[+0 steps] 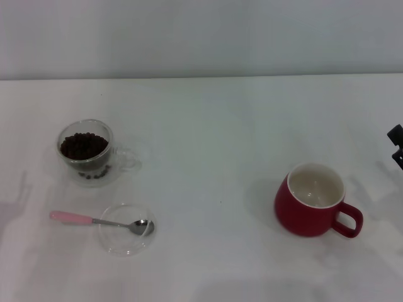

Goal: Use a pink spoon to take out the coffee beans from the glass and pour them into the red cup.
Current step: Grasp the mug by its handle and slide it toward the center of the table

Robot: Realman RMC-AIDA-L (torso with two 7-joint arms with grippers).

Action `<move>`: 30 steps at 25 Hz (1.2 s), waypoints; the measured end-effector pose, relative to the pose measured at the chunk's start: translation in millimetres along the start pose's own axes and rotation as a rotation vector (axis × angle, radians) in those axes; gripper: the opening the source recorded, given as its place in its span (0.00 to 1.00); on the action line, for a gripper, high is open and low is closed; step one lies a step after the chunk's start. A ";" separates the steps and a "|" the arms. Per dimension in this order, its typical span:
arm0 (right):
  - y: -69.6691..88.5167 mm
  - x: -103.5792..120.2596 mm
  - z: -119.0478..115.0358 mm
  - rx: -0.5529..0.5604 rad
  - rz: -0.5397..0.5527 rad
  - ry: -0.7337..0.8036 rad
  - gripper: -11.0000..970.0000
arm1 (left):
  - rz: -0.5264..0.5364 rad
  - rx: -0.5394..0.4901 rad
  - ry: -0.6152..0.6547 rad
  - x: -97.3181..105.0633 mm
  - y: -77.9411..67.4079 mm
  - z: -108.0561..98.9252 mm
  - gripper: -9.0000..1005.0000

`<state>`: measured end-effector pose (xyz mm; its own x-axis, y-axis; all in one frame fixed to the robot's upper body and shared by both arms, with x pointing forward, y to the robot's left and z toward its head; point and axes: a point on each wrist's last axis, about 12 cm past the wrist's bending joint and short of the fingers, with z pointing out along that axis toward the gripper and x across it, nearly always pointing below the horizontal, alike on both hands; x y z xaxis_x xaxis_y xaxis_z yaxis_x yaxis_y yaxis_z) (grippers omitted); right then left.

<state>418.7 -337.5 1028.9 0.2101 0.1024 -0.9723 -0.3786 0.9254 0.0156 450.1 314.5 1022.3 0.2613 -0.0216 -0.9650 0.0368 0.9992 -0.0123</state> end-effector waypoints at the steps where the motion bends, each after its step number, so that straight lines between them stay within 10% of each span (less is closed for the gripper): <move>1: 0.2 -0.1 0.5 -0.003 0.001 -0.001 0.74 | 0.000 0.000 0.000 0.0 0.0 -0.1 0.77; 30: 25.1 19.9 -20.2 -0.242 0.115 0.227 0.74 | -0.020 -0.005 0.013 1.5 -1.4 -4.8 0.77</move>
<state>395.3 -319.6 1005.2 -0.0420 0.0917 -0.9949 -0.5969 0.7963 0.0986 445.8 313.1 1019.6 0.2483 -0.0409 -0.9678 0.0367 0.9988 -0.0328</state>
